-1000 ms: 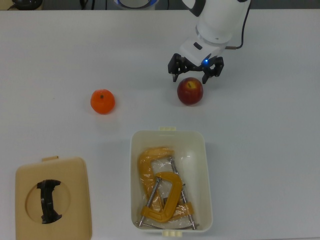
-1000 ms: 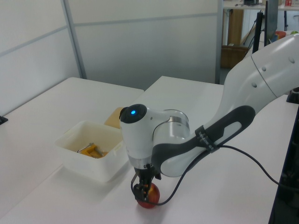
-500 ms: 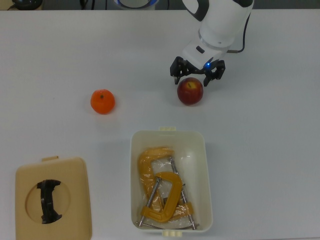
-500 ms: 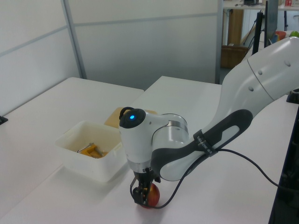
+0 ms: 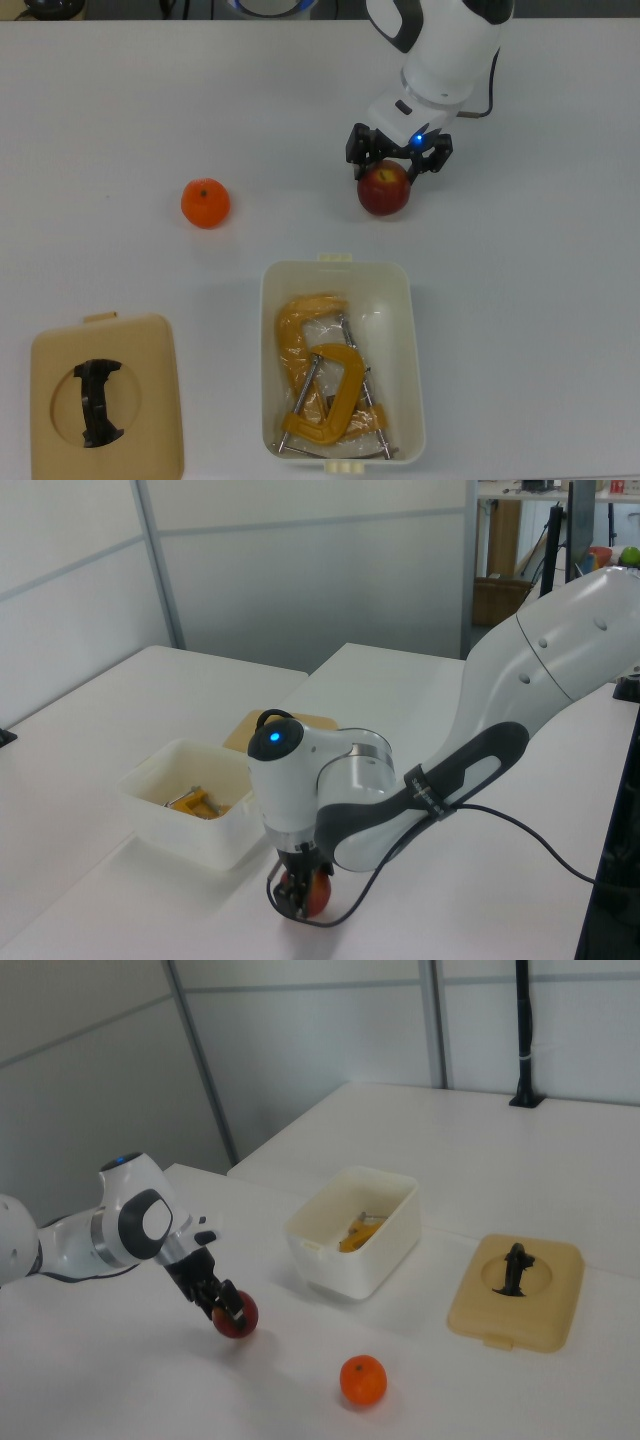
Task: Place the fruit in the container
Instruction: 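Carry the apple over the white container and release it inside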
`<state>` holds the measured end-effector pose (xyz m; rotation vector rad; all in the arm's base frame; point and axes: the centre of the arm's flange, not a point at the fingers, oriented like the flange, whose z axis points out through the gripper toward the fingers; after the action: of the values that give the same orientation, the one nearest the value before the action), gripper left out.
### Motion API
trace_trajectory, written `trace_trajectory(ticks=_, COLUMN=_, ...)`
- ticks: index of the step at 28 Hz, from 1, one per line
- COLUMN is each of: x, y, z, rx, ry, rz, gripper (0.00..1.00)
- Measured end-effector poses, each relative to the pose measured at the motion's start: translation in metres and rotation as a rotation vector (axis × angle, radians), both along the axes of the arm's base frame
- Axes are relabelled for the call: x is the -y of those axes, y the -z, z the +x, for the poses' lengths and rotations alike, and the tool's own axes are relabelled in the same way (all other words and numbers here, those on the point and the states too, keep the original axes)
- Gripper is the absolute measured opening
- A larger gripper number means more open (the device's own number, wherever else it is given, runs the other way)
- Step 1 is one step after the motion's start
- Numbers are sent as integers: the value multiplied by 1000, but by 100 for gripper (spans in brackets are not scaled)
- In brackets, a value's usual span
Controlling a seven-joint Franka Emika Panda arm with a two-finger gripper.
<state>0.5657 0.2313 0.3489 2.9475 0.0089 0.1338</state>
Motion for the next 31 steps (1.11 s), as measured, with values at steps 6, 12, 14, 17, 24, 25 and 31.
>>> trace_trajectory(ticks=6, x=8, y=-58, z=26, rx=113, ry=49, rz=49, gripper=84)
trace_trajectory(ticks=12, x=43, y=-125, z=52, rx=231, ry=164, rz=116, gripper=84)
trace_trajectory(ticks=14, x=57, y=-142, z=61, rx=268, ry=213, rz=133, gripper=84)
trace_trajectory(ticks=17, x=72, y=-156, z=71, rx=304, ry=283, rz=151, gripper=84)
trace_trajectory(ticks=24, x=85, y=-151, z=104, rx=400, ry=428, rz=209, gripper=84)
trace_trajectory(ticks=25, x=85, y=-145, z=108, rx=404, ry=439, rz=211, gripper=84)
trace_trajectory(ticks=31, x=86, y=-112, z=134, rx=426, ry=516, rz=200, gripper=89)
